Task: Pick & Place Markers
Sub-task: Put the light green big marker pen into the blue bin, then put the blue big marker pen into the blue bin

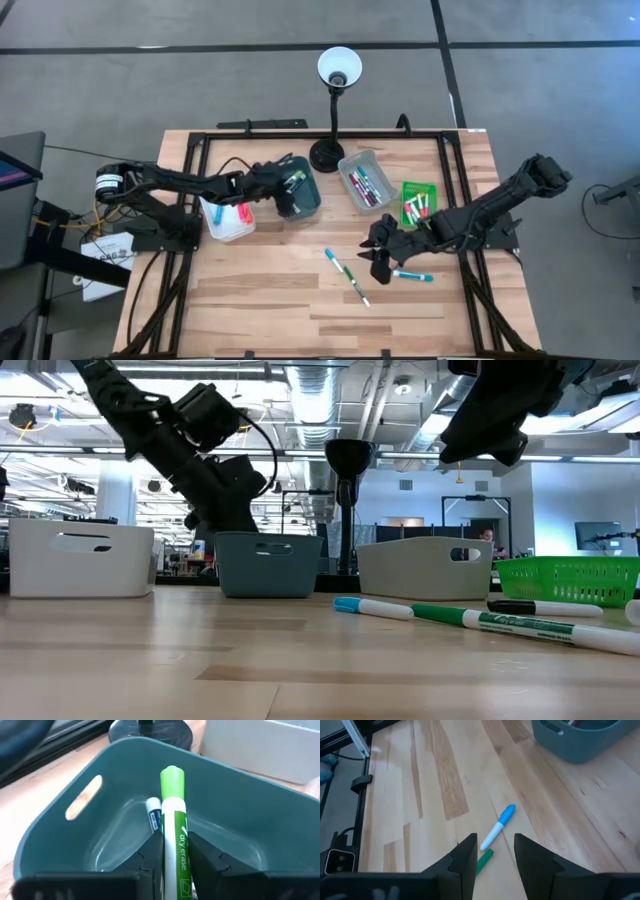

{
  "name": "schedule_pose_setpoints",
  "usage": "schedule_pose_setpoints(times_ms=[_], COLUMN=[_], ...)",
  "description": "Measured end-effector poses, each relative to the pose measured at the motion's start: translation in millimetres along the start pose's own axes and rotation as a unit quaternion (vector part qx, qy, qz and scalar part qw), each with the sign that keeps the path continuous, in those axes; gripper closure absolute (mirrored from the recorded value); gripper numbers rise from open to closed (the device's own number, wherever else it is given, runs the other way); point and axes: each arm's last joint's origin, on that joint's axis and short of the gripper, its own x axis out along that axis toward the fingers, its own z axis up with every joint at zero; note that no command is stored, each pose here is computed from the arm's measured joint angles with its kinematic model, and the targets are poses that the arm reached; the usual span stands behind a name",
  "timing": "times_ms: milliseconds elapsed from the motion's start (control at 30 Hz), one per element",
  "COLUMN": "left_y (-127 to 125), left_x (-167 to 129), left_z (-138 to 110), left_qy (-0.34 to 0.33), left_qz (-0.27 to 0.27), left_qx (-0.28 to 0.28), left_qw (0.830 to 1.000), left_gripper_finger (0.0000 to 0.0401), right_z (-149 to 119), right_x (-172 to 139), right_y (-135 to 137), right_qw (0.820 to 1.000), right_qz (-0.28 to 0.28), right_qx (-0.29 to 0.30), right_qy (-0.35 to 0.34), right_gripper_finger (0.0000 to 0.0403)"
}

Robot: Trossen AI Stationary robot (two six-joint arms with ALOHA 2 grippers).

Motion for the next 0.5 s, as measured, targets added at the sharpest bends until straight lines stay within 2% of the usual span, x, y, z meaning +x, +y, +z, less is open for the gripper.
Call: schedule_pose_setpoints(times_ms=[300,500], left_y=[21,23], left_x=[5,6], left_z=[-9,-6], left_qy=[0.001,-0.007], left_qz=[0.030,0.027], left_qx=[-0.021,-0.027], left_qw=[0.999,0.999], left_gripper_finger=[0.0305,0.0289], right_z=[3,4], right_x=[2,2], right_y=[-5,-6], right_qw=[1.000,1.000], right_qz=[-0.008,-0.010], right_qx=[0.007,0.009], right_qy=[-0.003,-0.003], right_gripper_finger=[0.0285,0.0285])
